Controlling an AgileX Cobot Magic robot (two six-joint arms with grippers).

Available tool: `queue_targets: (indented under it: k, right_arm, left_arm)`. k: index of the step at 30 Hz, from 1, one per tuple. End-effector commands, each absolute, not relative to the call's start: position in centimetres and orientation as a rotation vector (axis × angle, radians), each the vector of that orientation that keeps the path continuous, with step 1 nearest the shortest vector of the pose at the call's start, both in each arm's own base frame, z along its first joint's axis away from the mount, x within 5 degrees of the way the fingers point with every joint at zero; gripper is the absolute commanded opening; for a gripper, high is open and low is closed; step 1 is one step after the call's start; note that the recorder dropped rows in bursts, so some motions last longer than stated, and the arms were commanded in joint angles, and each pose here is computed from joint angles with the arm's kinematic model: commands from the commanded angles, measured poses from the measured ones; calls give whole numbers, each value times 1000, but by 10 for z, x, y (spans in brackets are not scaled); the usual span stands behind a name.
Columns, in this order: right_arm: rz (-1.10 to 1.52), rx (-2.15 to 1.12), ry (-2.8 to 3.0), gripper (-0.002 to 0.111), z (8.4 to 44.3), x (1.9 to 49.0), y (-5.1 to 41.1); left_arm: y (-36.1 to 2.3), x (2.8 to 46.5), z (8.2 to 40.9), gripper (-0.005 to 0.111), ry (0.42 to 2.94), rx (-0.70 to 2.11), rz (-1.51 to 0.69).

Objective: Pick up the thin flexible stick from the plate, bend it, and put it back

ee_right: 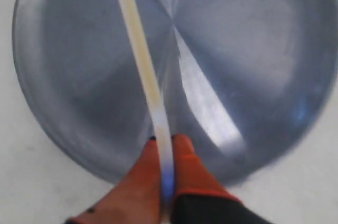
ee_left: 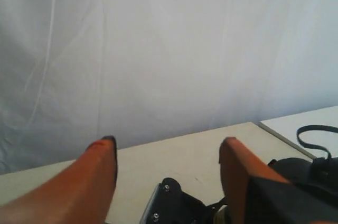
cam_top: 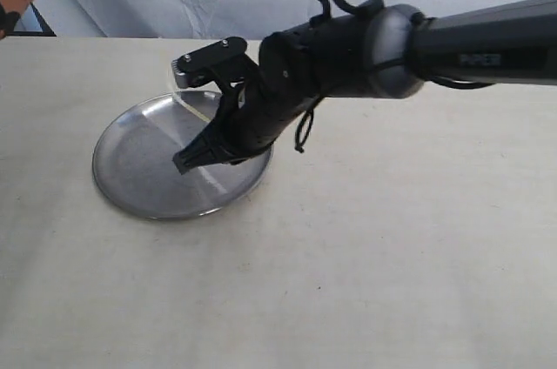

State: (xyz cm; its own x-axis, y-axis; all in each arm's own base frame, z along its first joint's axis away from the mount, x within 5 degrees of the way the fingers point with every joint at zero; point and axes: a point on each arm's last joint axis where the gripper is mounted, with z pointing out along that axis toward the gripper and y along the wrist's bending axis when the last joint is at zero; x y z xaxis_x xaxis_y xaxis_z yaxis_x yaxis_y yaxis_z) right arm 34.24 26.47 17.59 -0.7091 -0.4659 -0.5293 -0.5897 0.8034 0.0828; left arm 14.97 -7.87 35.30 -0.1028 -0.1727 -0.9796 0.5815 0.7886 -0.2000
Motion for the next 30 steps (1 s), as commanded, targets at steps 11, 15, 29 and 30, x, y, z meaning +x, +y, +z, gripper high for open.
queue_targets:
  k: [11,15,29,30]
  right_arm:
    - [312,-815,2534,47,150,377,287]
    - [259,-881,2569,0,186,364,277]
    - [-20,-703,2616,0,308,241,160]
    - [-42,-690,2685,0,311,232,154]
  left_arm:
    - [-36,116,375,56,1438,200,-256]
    - [-36,116,375,56,1439,198,-255]
    - [-36,116,375,56,1438,203,-259]
    - [-36,116,375,56,1438,203,-259]
